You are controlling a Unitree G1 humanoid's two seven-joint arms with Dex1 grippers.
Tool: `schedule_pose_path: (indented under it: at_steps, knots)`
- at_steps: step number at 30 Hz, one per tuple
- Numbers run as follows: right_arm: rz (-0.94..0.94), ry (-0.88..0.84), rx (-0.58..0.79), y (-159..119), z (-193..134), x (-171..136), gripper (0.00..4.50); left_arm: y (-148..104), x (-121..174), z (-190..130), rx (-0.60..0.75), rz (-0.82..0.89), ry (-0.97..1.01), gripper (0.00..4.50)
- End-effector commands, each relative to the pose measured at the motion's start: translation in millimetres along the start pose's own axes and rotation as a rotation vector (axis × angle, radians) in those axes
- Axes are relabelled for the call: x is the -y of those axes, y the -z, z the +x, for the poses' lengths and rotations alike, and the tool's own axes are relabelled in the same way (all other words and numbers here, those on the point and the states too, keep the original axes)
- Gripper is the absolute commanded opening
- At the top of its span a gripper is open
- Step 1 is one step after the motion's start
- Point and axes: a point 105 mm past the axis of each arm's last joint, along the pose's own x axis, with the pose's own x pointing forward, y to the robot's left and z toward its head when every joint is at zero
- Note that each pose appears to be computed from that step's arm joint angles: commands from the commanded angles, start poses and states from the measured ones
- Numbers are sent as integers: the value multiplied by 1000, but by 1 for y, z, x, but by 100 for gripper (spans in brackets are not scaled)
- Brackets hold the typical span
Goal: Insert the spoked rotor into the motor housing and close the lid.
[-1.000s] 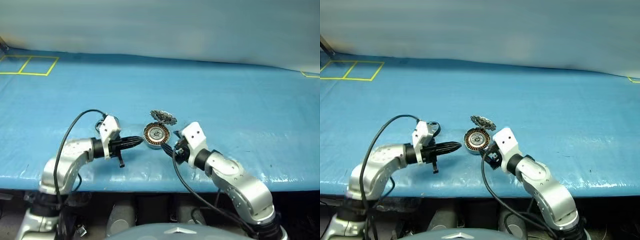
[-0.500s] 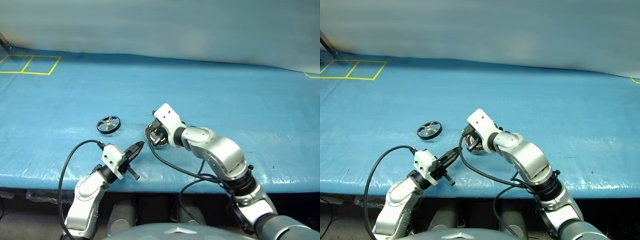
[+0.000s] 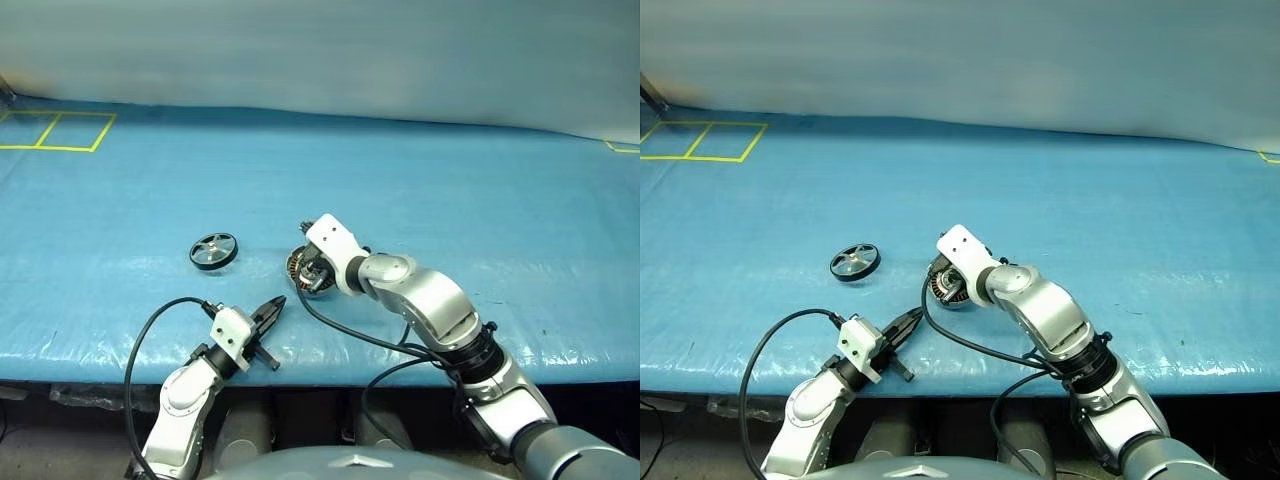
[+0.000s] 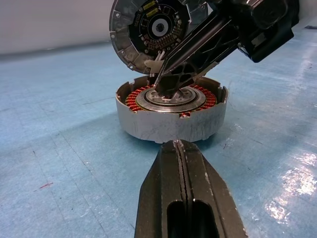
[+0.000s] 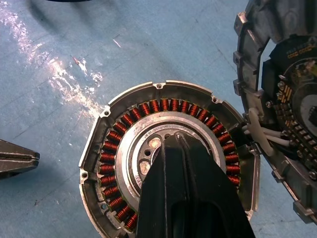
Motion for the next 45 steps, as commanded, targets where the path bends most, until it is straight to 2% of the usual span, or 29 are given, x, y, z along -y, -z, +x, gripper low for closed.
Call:
schedule_pose_path:
  at_steps: [1, 17, 29, 37, 45]
  knots:
    - [-26, -1, 50, -12, -8, -1, 3, -5, -1, 2, 27, -23, -8, 0]
    - [1, -20, 22, 1, -16, -8, 3, -5, -3, 4, 16, -53, 8, 0]
    - [45, 39, 38, 0, -12, -1, 3, -6, 1, 5, 16, -75, 14, 0]
    - [46, 26, -21, 14, -13, 0, 3, -6, 2, 7, 15, -80, 19, 0]
    - [125, 43, -65, 31, -11, 5, 3, -6, 5, 8, 17, -91, 29, 0]
